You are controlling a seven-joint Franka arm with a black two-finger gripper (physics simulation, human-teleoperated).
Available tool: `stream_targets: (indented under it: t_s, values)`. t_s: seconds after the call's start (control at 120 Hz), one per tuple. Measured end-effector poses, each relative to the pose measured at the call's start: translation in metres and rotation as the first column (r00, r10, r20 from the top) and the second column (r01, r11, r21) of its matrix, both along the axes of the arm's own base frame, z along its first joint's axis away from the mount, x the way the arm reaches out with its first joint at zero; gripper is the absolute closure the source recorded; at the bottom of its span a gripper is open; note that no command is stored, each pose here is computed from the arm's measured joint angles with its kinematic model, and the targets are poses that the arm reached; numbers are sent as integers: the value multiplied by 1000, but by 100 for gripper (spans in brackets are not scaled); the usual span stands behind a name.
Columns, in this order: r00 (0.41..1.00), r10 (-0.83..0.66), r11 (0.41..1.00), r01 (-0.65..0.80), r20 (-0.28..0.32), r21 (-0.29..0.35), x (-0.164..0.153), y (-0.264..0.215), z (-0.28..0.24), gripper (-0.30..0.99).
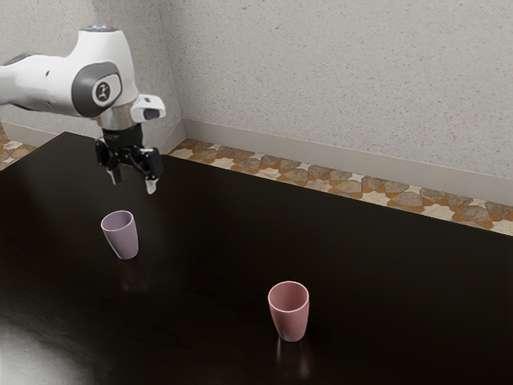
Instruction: Place the left cup onto the right cup
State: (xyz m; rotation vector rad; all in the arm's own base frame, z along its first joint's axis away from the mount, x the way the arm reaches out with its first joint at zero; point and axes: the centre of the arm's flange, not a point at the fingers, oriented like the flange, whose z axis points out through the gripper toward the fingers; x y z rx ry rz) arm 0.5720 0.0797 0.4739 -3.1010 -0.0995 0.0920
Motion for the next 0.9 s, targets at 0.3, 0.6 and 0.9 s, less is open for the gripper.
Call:
stream_targets:
  t_s: [0.3, 0.6, 0.9]
  values:
    - [1000, 21, 1000, -21, -3, 5, 2, 17, -15, 0]
    - [999, 37, 999, -37, -3, 10, 5, 35, -31, 0]
    - [999, 44, 999, -44, -5, 13, 6, 52, -43, 0]
